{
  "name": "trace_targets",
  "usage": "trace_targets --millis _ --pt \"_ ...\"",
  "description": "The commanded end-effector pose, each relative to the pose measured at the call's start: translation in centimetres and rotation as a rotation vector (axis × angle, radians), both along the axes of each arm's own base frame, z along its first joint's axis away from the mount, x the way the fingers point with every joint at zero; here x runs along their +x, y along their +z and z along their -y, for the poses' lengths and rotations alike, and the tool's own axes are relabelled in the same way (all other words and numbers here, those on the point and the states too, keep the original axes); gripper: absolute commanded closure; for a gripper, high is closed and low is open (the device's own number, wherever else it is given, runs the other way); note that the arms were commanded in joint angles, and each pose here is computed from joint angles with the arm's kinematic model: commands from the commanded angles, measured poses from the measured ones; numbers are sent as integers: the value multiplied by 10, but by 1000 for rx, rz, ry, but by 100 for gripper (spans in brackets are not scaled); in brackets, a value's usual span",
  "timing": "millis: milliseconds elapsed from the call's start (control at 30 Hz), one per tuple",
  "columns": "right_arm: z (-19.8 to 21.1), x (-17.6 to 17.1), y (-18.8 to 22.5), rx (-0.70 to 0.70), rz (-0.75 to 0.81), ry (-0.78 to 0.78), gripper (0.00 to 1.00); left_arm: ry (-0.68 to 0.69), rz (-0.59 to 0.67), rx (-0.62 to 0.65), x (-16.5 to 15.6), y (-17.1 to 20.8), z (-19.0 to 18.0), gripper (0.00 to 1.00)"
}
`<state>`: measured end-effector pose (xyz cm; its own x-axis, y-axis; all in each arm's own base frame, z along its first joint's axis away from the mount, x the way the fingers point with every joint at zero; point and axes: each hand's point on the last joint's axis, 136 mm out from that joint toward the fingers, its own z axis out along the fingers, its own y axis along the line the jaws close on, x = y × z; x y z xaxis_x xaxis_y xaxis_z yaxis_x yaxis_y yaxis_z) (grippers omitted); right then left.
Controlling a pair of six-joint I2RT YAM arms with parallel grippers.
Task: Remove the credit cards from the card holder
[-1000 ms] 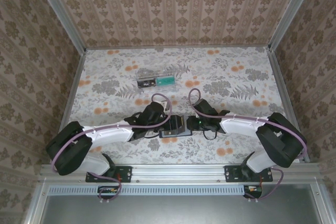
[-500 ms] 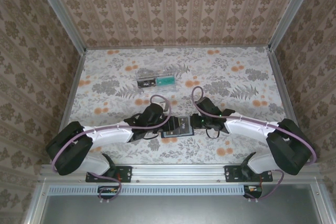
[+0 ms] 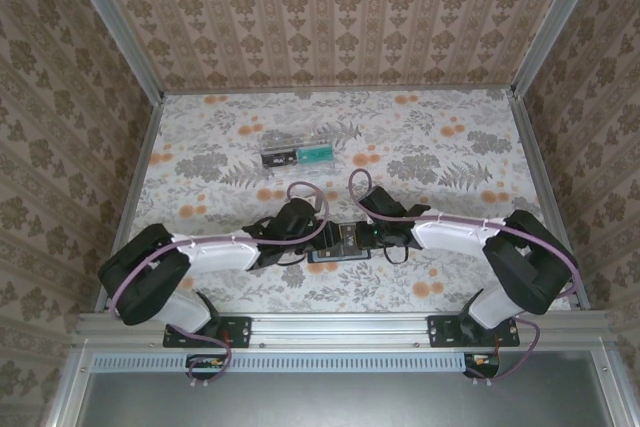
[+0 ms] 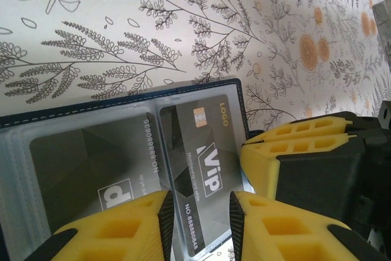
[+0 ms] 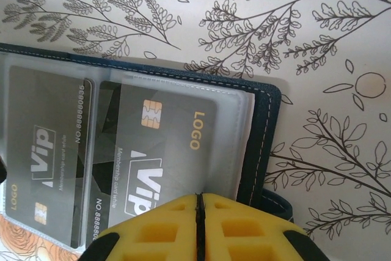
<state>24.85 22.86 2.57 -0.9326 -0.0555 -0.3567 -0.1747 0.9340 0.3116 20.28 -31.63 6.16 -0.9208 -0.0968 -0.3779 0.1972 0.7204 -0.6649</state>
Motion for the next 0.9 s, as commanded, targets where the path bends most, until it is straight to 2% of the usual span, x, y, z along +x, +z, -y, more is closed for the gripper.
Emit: trace_targets --millis 0,133,233,867 --pt "3 -2 -6 -46 -26 8 90 20 -10 -17 1 -1 6 69" --pt "9 -7 -14 -76 -48 4 92 39 -29 1 1 -7 3 69" --pt "5 -11 -19 -50 -64 12 94 33 -32 -3 0 -8 5 69" --pt "-5 -14 -21 -27 -72 16 93 29 -97 -9 -2 -24 15 75"
